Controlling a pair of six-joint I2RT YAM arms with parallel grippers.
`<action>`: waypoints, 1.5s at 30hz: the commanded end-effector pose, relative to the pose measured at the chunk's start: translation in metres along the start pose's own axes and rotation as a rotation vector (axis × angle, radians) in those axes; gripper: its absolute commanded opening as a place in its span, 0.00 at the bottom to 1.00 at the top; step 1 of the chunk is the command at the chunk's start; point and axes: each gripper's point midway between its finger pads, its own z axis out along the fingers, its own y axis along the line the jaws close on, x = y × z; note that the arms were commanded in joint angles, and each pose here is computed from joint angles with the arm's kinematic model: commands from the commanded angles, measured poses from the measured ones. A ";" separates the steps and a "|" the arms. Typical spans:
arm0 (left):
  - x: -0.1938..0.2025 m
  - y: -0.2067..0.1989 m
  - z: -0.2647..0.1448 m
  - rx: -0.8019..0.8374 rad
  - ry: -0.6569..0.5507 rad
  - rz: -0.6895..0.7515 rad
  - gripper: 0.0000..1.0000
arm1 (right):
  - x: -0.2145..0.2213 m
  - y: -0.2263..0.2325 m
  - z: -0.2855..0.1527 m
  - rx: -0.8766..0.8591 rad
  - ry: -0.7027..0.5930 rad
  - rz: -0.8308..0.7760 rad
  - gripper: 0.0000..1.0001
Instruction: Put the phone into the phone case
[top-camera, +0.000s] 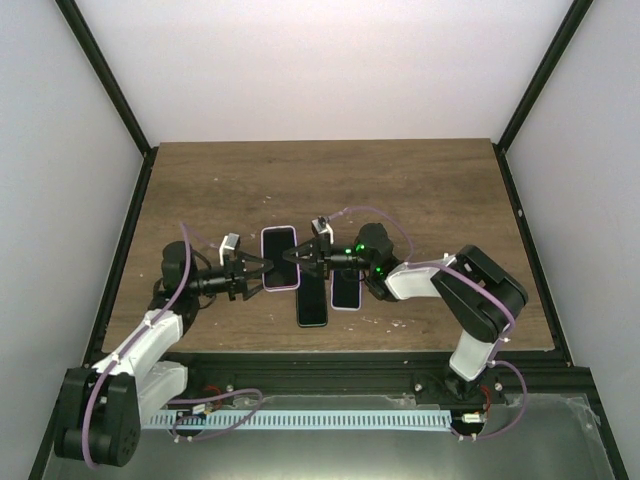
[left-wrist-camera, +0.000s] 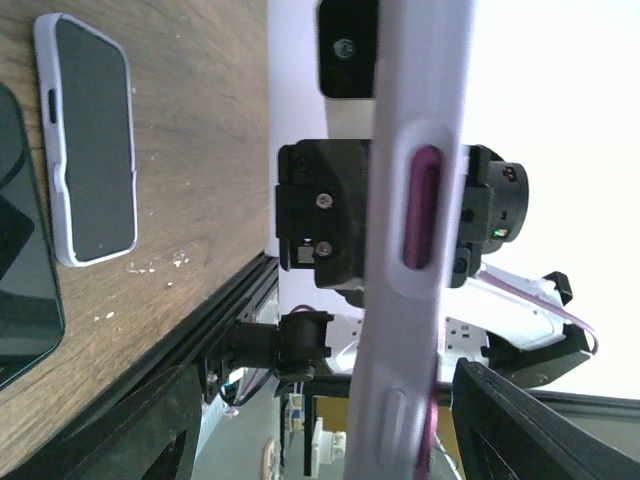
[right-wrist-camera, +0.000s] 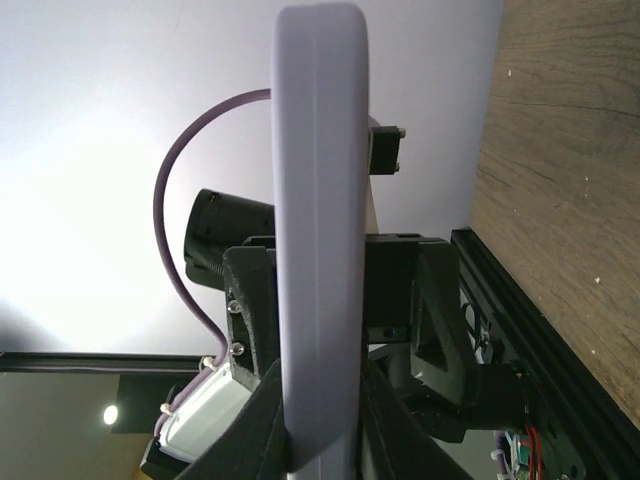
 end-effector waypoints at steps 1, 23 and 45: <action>0.004 -0.020 0.000 0.061 -0.003 0.046 0.69 | -0.004 0.032 -0.005 -0.084 -0.041 -0.070 0.07; 0.004 -0.005 0.004 0.011 -0.002 -0.055 0.06 | -0.008 0.016 -0.013 0.010 -0.078 -0.058 0.23; -0.008 -0.017 0.004 0.015 -0.043 0.025 0.04 | 0.055 0.003 -0.011 0.087 0.154 -0.088 0.43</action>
